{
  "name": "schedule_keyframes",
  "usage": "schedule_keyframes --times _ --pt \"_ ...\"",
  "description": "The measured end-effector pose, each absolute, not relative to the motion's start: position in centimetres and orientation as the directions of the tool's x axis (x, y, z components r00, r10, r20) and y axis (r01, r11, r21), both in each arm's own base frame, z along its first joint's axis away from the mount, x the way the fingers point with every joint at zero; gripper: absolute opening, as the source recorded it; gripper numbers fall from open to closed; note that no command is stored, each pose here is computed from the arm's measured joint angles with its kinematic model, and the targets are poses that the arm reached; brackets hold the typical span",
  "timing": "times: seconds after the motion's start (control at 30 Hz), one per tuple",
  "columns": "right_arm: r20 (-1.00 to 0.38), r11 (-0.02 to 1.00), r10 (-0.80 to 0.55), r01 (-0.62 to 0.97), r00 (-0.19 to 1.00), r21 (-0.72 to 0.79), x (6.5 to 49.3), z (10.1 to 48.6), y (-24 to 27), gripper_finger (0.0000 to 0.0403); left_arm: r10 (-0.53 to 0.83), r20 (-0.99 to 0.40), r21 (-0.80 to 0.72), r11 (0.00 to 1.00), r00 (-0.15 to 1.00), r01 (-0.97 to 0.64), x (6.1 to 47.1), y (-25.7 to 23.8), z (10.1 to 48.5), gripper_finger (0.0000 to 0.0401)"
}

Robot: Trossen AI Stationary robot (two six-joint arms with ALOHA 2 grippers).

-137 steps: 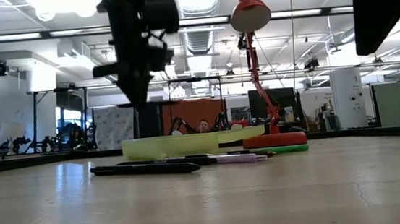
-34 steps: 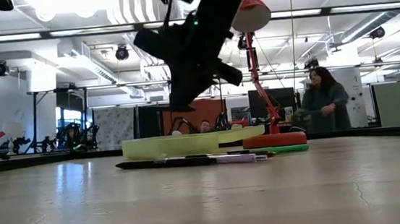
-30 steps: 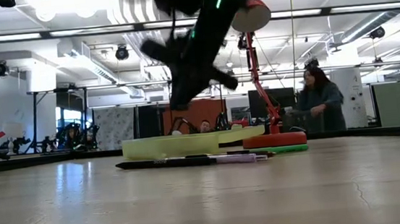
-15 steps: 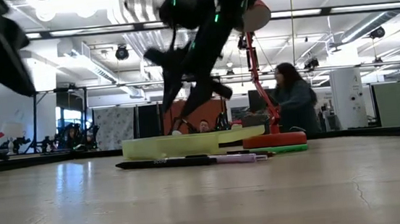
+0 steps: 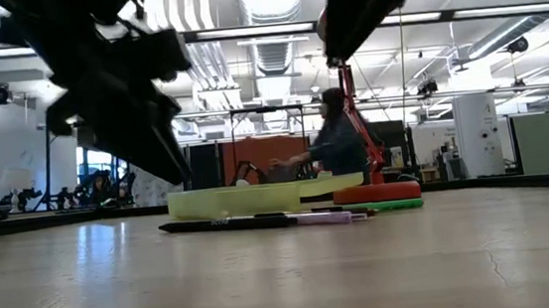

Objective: Pick & place school supplies into a supply box
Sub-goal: Put the black pen into the yellow supply box

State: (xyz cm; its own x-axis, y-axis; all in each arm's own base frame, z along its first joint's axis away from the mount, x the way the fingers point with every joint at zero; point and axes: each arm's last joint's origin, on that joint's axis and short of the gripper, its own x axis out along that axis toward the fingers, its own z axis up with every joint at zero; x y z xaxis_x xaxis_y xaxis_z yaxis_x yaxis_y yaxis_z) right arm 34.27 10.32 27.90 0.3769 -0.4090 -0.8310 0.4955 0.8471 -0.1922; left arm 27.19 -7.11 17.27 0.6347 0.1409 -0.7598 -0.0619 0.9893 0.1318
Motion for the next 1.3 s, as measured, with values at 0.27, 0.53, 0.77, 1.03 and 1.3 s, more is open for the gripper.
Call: schedule_keyframes --times 0.27,0.53,0.77,1.03,1.3 --pt "-0.839 0.808 -0.413 0.568 0.355 -0.158 32.7 26.6 13.9 0.0205 -0.046 -0.760 0.009 0.997 0.648 0.082 27.8 -5.2 16.8 0.0115" --pt "-0.848 0.785 -0.418 0.599 0.326 -0.157 33.0 25.4 14.1 0.0206 -0.010 -0.795 0.053 0.995 0.607 0.085 28.4 -4.3 14.8 0.0115" --pt "-0.849 0.786 -0.418 0.598 0.323 -0.159 33.0 25.4 14.0 0.0206 -0.035 -0.854 0.029 0.993 0.519 0.114 30.3 -4.2 12.2 0.0110" --pt "-0.849 0.795 -0.417 0.583 0.325 -0.168 33.1 25.5 14.0 0.0206 -0.046 -0.918 0.004 0.992 0.394 0.127 30.4 -4.1 12.5 0.0015" --pt "-0.848 0.826 -0.419 0.524 0.324 -0.208 33.1 25.5 14.0 0.0206 -0.042 -0.946 0.002 0.991 0.321 0.133 28.2 -3.9 17.7 0.0007"
